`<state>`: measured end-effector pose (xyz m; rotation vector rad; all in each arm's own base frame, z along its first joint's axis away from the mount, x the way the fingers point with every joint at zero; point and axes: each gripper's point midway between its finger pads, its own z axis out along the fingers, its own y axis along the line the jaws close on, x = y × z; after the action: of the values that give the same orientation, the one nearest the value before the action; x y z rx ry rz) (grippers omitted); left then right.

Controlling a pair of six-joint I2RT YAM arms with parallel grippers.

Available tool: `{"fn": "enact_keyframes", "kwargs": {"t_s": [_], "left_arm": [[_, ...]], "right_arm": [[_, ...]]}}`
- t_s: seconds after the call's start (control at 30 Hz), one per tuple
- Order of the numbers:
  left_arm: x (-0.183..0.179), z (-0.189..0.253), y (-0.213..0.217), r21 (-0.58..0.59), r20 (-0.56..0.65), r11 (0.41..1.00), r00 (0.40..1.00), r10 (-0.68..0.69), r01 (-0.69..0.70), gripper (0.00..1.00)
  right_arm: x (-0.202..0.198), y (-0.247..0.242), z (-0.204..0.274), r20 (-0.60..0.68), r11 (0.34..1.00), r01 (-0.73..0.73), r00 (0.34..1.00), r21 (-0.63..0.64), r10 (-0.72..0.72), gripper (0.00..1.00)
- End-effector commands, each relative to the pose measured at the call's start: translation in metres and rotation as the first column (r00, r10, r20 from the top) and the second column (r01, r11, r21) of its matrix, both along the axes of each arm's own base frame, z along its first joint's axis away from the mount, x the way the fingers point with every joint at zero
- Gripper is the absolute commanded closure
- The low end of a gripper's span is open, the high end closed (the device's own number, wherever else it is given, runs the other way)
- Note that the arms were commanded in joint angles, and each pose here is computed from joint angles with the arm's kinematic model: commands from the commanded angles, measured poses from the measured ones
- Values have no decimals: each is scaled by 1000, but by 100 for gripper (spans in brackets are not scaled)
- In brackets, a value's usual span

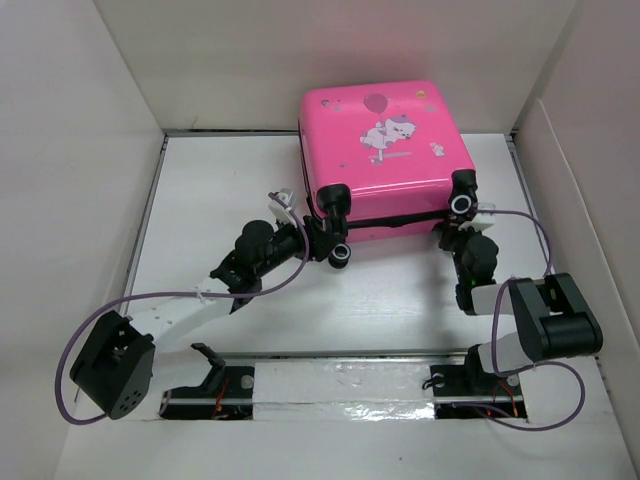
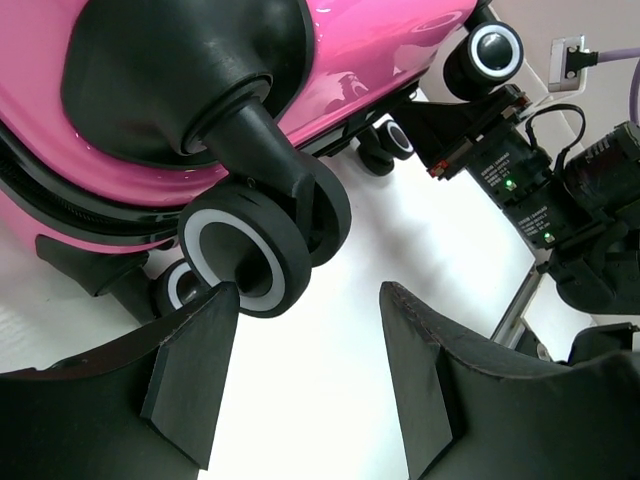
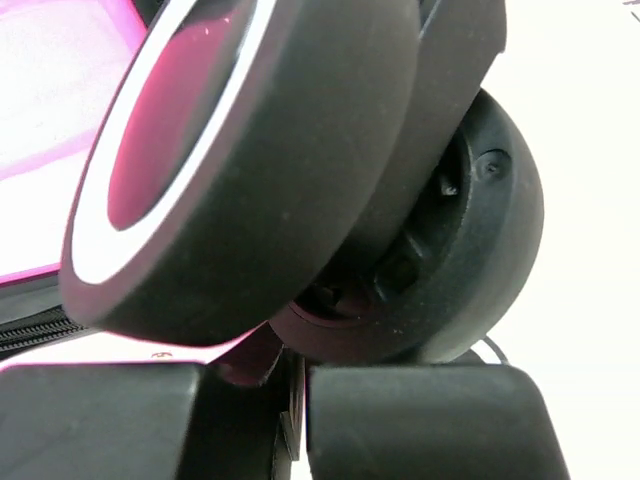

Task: Pack the luggage

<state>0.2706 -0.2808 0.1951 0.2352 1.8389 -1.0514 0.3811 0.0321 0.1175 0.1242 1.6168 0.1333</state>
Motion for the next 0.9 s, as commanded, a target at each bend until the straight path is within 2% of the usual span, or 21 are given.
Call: {"fn": "enact_keyframes", "kwargs": {"t_s": [0.0,0.2,0.23,0.27,0.43,0.6,0.73,0.8,0.87], "left_arm": [[-3,25,-1,-46,85,999,996,-15,19,44],[0,31,-8,-68,93,997,995,-32,39,43],[2,30,-10,-70,91,997,995,-32,38,43],[4,33,-12,-78,96,996,995,-29,37,43],[16,38,-26,-90,82,994,995,-49,56,43],[16,49,-35,-123,83,988,993,-79,89,43],[14,57,-33,-129,98,989,993,-65,77,44],[14,60,-33,-133,98,988,993,-63,76,45],[13,62,-34,-132,90,988,994,-69,81,48]], "right_arm": [[2,13,86,326,998,-59,944,22,49,100],[-25,75,58,268,987,-155,954,52,136,100],[-34,104,48,247,975,-218,948,51,199,100],[-38,111,45,241,976,-209,952,60,189,100],[-64,175,35,242,932,-341,921,122,306,100],[-103,267,26,225,827,-545,831,142,509,100],[-135,317,29,218,737,-654,755,172,619,100],[-144,334,28,191,724,-673,739,153,646,100],[-151,355,41,216,683,-713,700,159,680,100]]}}
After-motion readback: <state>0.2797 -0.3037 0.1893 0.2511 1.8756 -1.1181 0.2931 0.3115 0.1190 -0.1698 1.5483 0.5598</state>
